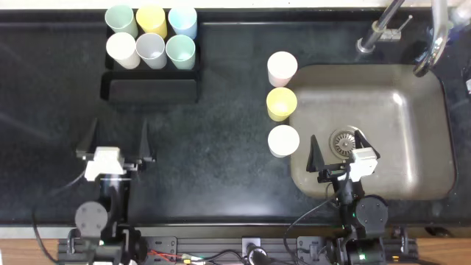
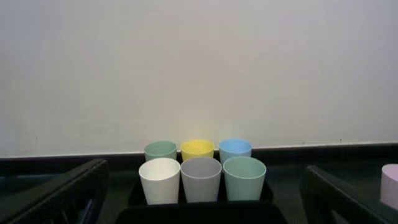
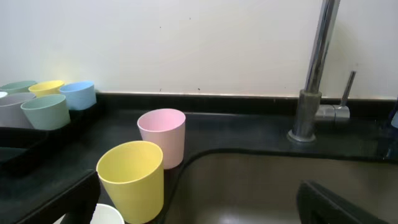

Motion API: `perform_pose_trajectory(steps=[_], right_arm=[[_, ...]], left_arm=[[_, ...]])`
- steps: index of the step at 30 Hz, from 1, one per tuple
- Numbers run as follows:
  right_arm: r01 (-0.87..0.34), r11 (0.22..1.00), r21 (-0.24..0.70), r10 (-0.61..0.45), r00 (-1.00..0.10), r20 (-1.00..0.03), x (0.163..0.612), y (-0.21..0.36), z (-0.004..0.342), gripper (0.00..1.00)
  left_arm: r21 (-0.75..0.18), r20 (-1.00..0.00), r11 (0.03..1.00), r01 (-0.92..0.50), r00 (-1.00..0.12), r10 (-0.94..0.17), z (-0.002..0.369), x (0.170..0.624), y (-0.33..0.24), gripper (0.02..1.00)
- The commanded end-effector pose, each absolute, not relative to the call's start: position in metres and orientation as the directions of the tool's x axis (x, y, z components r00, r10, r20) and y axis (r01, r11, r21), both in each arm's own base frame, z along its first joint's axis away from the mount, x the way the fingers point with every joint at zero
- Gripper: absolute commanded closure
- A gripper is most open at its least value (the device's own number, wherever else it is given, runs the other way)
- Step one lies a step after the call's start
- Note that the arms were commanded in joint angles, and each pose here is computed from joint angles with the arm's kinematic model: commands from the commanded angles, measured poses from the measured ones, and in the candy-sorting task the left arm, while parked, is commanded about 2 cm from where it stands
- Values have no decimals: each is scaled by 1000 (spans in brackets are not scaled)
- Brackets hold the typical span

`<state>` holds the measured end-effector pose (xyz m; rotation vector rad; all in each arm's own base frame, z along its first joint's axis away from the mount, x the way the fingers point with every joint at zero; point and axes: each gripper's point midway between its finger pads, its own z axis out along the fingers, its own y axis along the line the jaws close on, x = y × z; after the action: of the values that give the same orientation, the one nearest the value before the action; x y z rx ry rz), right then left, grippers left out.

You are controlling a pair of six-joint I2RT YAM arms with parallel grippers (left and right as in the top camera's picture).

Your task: Store Cups

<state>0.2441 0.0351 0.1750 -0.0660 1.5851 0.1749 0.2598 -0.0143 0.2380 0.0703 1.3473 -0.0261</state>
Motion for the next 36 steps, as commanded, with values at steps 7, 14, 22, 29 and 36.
perform_pose_trajectory(steps=[7, 14, 22, 29, 36], right_arm=[[-150, 986, 74, 71, -22, -997, 244, 35, 172, 5], [-150, 986, 74, 71, -22, -997, 244, 35, 172, 3], [-149, 986, 74, 71, -22, -997, 244, 35, 172, 5], [-150, 986, 74, 71, -22, -997, 244, 35, 172, 3], [-150, 986, 74, 71, -22, -997, 244, 35, 172, 3]], left_arm=[[43, -995, 953, 300, 99, 13, 309, 328, -58, 20], [-156, -977, 877, 455, -201, -69, 320, 393, -114, 18], [-262, -871, 862, 435, -491, -17, 285, 426, -212, 18], [-233, -781, 927, 293, -625, 1, 252, 434, -267, 18], [-246, -680, 944, 221, -734, -5, 217, 446, -292, 18]])
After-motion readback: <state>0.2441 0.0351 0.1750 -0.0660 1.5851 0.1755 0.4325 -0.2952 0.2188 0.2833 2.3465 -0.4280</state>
